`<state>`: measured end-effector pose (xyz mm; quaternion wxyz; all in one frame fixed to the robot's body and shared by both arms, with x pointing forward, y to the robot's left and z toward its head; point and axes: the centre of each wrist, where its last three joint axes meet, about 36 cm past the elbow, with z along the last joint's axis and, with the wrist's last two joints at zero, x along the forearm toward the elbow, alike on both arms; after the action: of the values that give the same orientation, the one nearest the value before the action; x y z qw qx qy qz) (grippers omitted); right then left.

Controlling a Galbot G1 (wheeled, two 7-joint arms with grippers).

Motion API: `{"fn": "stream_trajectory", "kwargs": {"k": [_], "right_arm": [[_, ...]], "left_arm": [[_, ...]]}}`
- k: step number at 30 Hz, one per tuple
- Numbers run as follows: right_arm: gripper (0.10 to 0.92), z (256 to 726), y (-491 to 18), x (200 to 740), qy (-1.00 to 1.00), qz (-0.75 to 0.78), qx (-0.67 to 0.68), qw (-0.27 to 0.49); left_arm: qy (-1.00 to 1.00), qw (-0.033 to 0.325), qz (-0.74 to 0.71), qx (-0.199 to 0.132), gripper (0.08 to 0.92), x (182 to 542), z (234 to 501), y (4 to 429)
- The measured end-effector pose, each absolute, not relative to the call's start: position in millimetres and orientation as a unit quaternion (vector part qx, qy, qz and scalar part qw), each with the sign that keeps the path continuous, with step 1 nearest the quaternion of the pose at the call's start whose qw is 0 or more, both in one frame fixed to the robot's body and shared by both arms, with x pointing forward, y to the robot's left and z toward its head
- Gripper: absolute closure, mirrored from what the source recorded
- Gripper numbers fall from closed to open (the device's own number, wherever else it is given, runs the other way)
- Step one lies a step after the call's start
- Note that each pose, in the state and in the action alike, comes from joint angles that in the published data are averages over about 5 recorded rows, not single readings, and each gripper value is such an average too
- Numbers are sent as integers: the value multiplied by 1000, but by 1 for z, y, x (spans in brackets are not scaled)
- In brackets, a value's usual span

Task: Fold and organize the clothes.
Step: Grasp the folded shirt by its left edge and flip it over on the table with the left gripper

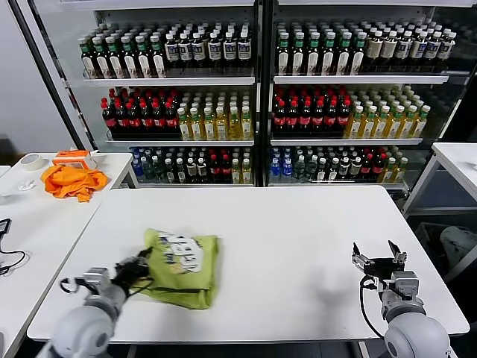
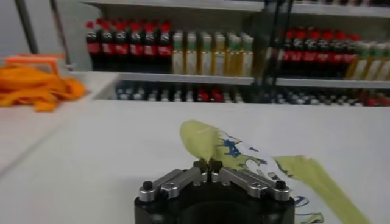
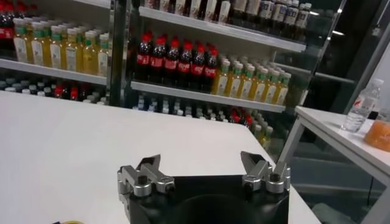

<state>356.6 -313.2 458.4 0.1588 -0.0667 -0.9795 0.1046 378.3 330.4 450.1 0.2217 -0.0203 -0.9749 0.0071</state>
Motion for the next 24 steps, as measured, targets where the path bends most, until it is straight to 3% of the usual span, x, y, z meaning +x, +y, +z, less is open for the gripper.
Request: {"fn": "stream_trajectory", "kwargs": {"k": [7, 12, 18, 24], "right_arm": [[200, 461, -315, 361, -981, 102, -65, 150], [200, 463, -317, 361, -982, 104, -64, 145], [200, 467, -320, 358, -982, 110, -64, 140], [200, 467, -313, 351, -981, 116, -65, 141]], "left_arm": [[-971, 233, -41, 29, 911, 374, 492, 403], [-970, 234, -59, 37, 911, 375, 522, 429], [-973, 230, -30, 9, 911, 380, 535, 407], [-967, 241, 44, -64, 911, 370, 516, 338]]}}
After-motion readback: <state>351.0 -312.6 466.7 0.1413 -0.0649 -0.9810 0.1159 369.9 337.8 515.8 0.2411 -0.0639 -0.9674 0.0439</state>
